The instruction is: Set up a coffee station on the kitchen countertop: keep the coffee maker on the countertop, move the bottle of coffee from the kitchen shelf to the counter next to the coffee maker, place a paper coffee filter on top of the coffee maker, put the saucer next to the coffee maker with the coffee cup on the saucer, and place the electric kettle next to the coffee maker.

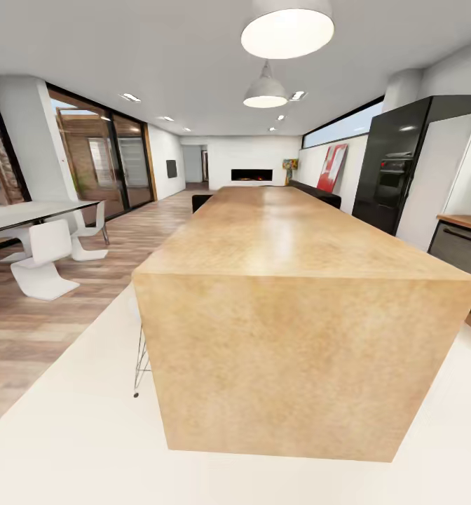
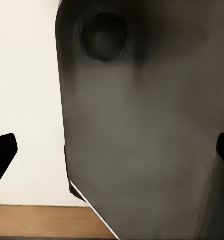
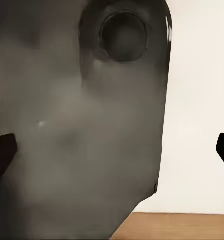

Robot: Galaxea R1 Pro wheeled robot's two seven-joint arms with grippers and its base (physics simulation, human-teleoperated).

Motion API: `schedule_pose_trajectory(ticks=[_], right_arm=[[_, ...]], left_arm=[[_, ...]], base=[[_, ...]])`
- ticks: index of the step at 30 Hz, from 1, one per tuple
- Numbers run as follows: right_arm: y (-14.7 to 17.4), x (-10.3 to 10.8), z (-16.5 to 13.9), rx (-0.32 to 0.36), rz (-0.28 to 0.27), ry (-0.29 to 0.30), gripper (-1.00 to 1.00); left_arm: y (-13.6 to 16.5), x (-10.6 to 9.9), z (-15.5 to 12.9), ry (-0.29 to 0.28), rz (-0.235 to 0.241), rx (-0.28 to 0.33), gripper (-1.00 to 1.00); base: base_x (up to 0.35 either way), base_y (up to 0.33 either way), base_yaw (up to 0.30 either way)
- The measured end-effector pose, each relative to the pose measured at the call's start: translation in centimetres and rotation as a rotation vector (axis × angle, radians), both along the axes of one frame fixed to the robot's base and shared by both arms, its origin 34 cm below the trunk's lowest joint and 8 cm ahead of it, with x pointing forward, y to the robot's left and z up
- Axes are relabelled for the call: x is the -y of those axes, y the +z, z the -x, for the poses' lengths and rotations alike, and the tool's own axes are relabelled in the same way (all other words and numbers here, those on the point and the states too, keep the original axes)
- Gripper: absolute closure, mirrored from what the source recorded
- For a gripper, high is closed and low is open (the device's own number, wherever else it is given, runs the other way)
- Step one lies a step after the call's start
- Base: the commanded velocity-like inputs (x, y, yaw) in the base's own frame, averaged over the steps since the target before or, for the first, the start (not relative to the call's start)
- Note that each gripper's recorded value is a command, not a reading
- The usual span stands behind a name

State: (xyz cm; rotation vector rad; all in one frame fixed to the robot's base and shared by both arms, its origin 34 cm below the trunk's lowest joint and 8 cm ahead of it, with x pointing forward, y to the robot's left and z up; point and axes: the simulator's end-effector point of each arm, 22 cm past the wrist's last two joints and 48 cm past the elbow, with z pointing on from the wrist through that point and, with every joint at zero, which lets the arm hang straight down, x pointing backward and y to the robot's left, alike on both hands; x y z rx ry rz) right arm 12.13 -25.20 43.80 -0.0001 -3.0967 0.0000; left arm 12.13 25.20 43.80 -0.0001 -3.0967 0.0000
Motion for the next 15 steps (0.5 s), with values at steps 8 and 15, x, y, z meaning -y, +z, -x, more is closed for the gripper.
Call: schedule_pose_trajectory(ticks=[8, 15], right_arm=[[0.0, -3.6, -2.6, 0.064, -0.047, -0.006, -1.0], [0.2, -4.5, -4.7, 0.115, -0.059, -0.012, -1.0]], left_arm=[[0.0, 0.1, -0.1, 0.003, 0.002, 0.003, -1.0], [0.0, 0.1, -0.1, 0.005, 0.002, 0.003, -1.0]], base=[[0.0, 0.0, 0.0], [0.0, 0.0, -0.133]])
